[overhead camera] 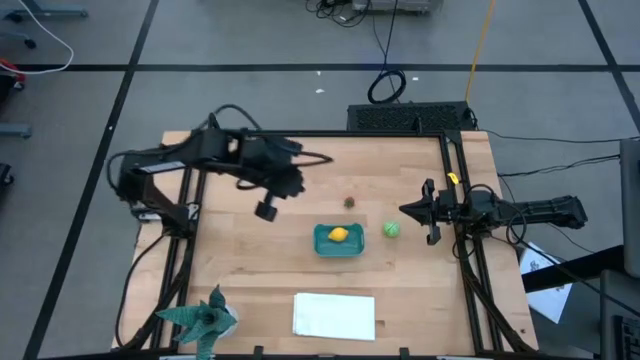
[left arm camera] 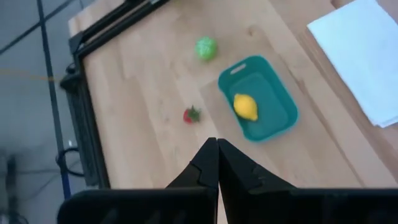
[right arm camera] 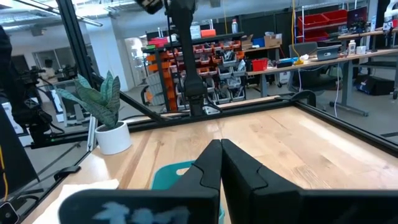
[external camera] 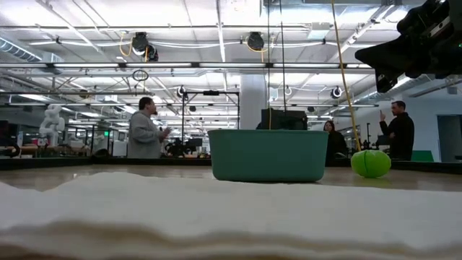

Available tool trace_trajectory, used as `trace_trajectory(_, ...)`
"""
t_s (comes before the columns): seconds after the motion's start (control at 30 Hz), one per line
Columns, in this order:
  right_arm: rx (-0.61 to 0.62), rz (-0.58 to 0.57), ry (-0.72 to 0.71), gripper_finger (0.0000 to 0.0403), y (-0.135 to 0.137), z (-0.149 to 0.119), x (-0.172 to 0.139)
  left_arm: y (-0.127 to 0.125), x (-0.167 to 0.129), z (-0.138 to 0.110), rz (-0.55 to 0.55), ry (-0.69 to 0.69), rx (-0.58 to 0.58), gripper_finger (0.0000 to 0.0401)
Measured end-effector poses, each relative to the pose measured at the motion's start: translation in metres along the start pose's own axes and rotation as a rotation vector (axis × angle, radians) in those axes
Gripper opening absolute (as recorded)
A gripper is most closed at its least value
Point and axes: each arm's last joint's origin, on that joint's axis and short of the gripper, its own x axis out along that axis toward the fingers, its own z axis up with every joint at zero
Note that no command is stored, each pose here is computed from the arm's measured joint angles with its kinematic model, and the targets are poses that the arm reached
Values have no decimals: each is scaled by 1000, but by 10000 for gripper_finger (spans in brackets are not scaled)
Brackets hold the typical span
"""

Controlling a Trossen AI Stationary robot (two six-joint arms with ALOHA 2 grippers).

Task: Pick and placing Produce into tupperware
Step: Put the top sliced green cabbage into the green bin

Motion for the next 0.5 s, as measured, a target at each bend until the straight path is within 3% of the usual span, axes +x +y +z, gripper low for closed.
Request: trace_trajectory(0.5, 0, 0, -1, 0, 0, 0, 0, 7, -111, -53, 149, -206, -217, 0)
